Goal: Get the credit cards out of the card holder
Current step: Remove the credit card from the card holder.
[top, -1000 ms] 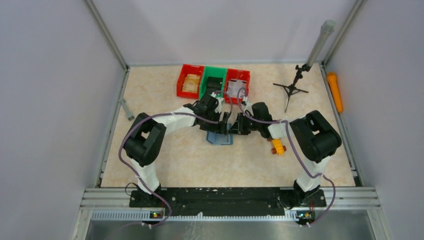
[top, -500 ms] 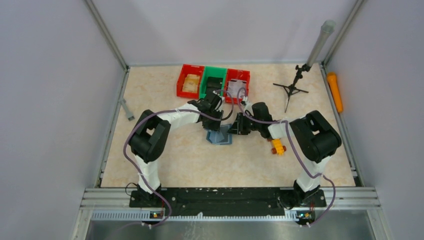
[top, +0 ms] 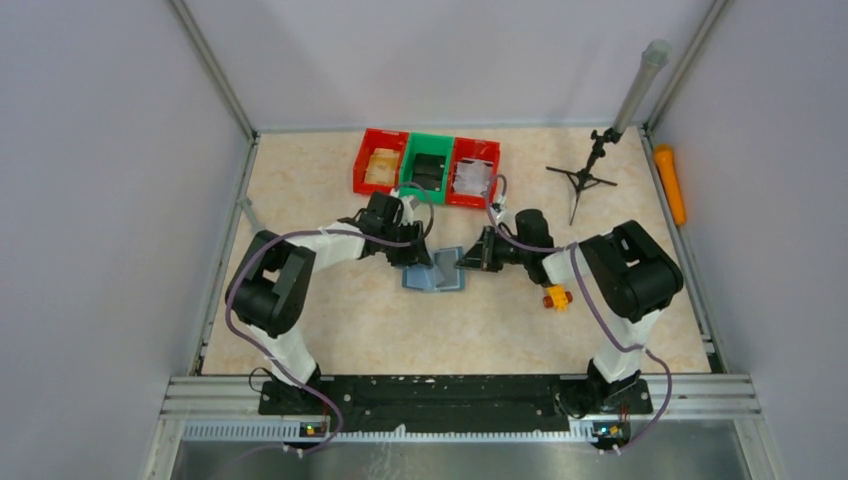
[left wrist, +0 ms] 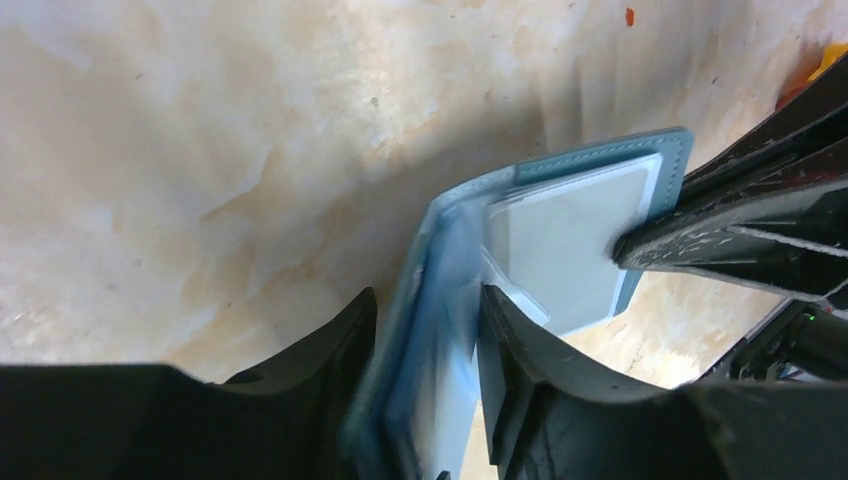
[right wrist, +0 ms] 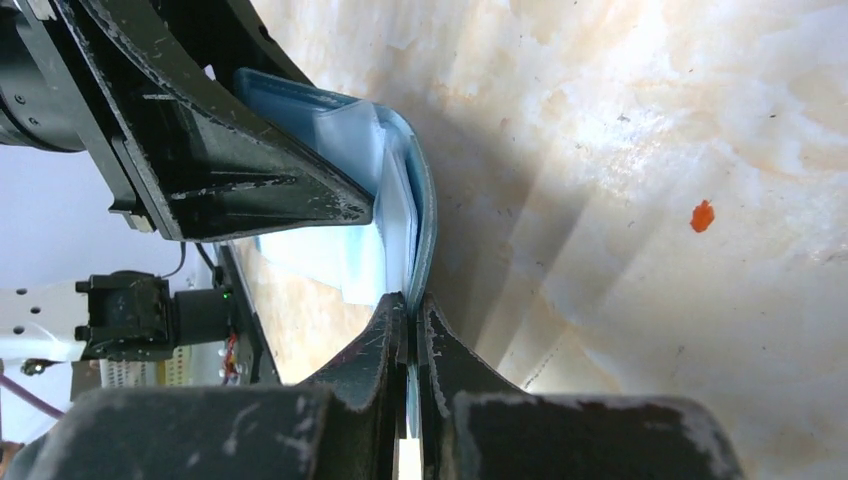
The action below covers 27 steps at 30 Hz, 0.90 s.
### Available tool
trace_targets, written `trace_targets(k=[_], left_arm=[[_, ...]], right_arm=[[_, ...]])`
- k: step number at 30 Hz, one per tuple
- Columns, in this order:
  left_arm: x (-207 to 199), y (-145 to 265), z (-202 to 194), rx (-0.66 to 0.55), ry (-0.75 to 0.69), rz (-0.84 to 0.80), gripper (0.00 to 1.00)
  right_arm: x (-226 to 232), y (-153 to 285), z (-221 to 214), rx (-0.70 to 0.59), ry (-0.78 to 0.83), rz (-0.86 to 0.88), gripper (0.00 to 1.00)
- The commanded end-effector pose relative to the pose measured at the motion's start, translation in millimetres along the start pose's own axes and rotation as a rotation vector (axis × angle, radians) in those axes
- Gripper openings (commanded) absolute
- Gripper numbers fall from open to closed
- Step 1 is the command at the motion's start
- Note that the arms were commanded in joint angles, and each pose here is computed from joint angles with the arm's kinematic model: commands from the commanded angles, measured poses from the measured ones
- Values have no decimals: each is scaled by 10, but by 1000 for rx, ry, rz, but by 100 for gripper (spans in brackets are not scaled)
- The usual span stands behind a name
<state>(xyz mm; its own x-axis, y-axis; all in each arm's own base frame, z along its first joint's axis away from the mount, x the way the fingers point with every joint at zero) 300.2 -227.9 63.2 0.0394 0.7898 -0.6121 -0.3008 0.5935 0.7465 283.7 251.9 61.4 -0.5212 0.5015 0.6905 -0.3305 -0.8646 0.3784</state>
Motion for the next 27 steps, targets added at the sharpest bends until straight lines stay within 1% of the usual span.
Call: trace_targets(k=[1, 5, 10, 12, 14, 15, 20, 21, 24, 25, 27], left_arm=[[45, 203, 151, -116, 7, 31, 49], [161, 327, 241, -201, 39, 103, 68], [58, 447, 251, -270, 34, 9, 86], [46, 455, 244, -269, 35, -6, 90], [16, 428, 217, -243, 40, -42, 97], [-13, 406, 201, -226, 38, -70, 99], [-89, 220, 124, -101, 54, -164, 99], [-101, 189, 107, -83, 62, -183, 96], [-162, 92, 41, -47, 64, -236, 81], [-183, 60, 22, -36, 57, -235, 79], [-238, 7, -12, -14, 34, -218, 78]], right_arm=[[6, 113, 210, -92, 52, -12, 0], [-25, 160, 243, -108, 70, -56, 0], [-33, 161, 238, -109, 72, -61, 0], [-30, 164, 246, -113, 75, -60, 0], [-24, 164, 247, -112, 77, -56, 0], [-18, 162, 244, -111, 79, -53, 0], [0, 157, 246, -110, 83, -39, 0], [0, 151, 245, -109, 80, -39, 0], [23, 114, 233, -98, 81, -28, 0], [45, 96, 227, -95, 84, -21, 0], [121, 67, 240, -97, 105, 6, 0]])
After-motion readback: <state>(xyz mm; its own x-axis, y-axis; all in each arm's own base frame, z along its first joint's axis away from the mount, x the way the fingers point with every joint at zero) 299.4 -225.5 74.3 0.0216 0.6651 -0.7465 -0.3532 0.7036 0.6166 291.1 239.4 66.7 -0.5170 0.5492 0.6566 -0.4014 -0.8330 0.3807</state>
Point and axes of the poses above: each gripper's point midway between its finger pads, its own y axis back along the fingers, its own x axis along the line the jaws close on, z = x × y, the point moved 4 cm from there along y, back along the fingers, and after that the axes turned 13 degrees about y, right-handed, at the moved point
